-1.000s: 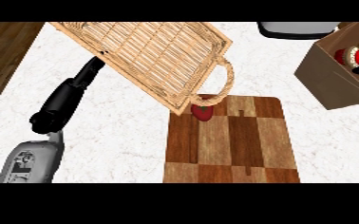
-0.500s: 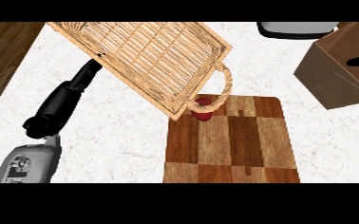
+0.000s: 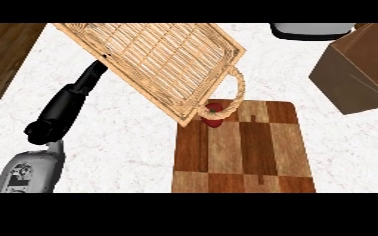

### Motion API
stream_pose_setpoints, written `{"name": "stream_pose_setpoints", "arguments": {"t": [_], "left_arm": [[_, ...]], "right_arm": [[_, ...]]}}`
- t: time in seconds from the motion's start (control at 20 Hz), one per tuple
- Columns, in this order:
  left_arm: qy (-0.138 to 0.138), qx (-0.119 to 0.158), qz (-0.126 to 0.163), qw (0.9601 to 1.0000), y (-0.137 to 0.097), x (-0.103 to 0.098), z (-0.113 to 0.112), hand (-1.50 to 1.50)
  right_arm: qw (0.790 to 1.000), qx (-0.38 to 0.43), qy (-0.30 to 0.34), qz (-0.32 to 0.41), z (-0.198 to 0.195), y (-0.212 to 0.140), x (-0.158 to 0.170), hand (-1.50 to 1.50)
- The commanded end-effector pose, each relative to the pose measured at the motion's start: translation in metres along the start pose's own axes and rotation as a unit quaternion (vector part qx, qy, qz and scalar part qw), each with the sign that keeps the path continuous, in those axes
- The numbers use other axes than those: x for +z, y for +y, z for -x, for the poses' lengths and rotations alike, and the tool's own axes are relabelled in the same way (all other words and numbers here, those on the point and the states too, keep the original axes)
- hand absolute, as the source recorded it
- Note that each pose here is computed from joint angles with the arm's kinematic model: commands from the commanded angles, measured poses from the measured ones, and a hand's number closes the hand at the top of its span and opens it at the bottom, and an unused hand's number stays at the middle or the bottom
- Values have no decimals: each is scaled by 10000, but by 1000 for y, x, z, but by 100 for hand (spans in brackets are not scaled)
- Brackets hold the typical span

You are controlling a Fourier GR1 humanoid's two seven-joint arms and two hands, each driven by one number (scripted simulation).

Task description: Pick the cupcake from the cutting board and place it in the cardboard box

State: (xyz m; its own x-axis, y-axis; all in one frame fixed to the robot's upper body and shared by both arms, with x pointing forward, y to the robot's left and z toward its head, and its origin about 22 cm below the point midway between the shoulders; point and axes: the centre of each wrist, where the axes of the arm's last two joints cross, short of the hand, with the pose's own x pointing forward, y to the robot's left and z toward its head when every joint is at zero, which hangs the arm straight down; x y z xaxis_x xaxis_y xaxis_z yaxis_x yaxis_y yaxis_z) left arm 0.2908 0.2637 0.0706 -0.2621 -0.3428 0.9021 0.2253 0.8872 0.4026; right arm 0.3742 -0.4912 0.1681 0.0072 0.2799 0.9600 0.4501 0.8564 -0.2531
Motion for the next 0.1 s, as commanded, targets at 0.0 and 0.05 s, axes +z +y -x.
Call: {"name": "stream_pose_setpoints", "arguments": {"t": [0.0, 0.05], "left_arm": [[-133, -30, 19, 9999, 4, 2, -2, 0], [-100, 29, 64, 9999, 17, -4, -7, 0]], "right_arm": [[9965, -536, 31, 644, 25, -36, 15, -150], [9960, -528, -72, 718, 23, -39, 15, -150]]}}
